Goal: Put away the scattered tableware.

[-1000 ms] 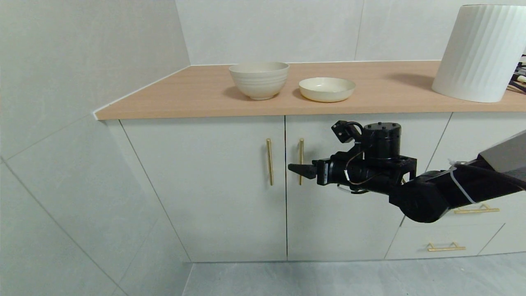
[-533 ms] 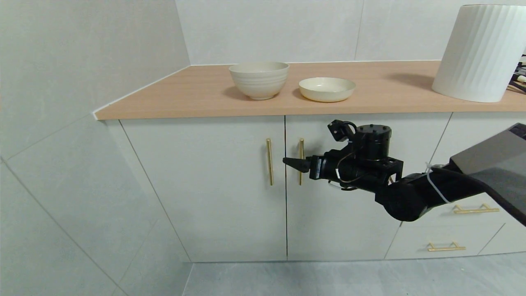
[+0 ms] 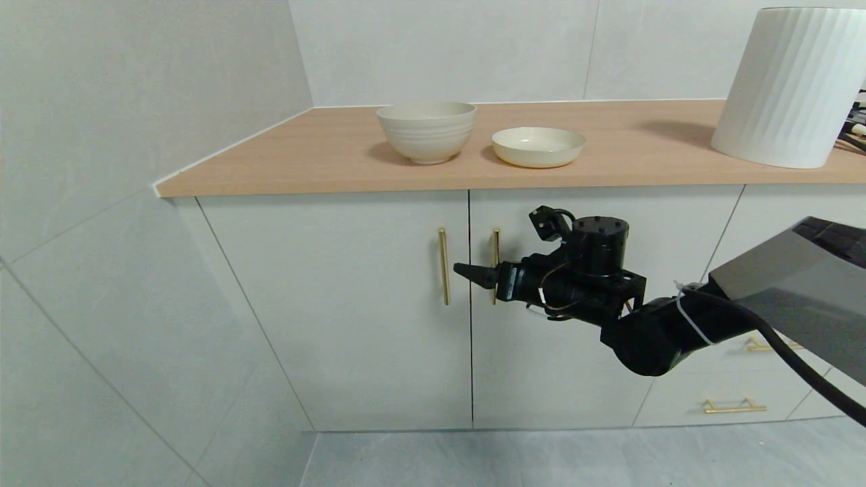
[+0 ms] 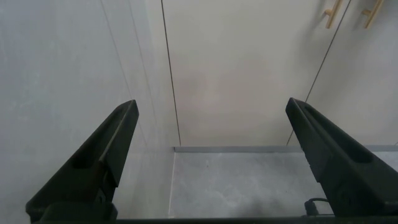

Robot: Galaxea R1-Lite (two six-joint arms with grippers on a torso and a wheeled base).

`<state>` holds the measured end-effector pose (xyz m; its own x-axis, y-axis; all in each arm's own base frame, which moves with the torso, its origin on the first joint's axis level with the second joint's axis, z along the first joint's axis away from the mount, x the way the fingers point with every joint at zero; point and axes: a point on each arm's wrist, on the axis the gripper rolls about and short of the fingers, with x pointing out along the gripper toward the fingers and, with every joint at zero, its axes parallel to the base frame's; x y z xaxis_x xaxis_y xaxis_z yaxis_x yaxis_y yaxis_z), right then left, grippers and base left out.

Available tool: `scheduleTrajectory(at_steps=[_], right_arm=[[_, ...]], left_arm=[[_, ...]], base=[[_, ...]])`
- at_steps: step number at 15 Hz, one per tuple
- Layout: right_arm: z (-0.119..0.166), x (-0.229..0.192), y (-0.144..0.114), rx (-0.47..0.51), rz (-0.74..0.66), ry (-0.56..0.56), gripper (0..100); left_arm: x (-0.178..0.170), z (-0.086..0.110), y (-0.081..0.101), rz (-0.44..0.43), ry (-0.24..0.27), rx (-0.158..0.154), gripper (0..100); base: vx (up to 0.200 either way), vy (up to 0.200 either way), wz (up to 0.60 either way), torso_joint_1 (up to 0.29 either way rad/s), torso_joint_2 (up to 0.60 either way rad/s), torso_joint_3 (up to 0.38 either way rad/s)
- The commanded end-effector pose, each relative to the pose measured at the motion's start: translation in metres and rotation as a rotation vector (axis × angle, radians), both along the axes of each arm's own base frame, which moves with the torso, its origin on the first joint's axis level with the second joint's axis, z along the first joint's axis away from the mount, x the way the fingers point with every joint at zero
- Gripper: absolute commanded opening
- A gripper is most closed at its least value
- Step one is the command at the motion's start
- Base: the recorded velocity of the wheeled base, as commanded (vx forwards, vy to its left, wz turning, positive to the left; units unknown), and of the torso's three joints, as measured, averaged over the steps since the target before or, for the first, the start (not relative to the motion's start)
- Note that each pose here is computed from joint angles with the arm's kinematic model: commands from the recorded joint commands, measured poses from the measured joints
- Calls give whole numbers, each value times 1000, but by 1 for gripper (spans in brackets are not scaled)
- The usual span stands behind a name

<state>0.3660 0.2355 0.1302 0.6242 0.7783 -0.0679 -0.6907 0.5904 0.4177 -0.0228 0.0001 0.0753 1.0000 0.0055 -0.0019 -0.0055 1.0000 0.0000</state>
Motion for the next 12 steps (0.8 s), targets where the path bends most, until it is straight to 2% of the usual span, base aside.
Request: scheduleTrajectory(at_steps=[1, 7, 12], right_arm=[[0, -2, 3, 6, 14, 0, 100], [8, -10, -1, 15, 27, -5, 100], [26, -41, -17, 26, 155, 18, 100]], left_arm=[[0, 0, 0, 1, 0, 0, 100], [0, 0, 0, 1, 0, 0, 100], [0, 0, 0, 1, 0, 0, 100]], base=[[0, 0, 0, 0, 0, 0], [0, 0, 0, 0, 0, 0], [0, 0, 0, 0, 0, 0]])
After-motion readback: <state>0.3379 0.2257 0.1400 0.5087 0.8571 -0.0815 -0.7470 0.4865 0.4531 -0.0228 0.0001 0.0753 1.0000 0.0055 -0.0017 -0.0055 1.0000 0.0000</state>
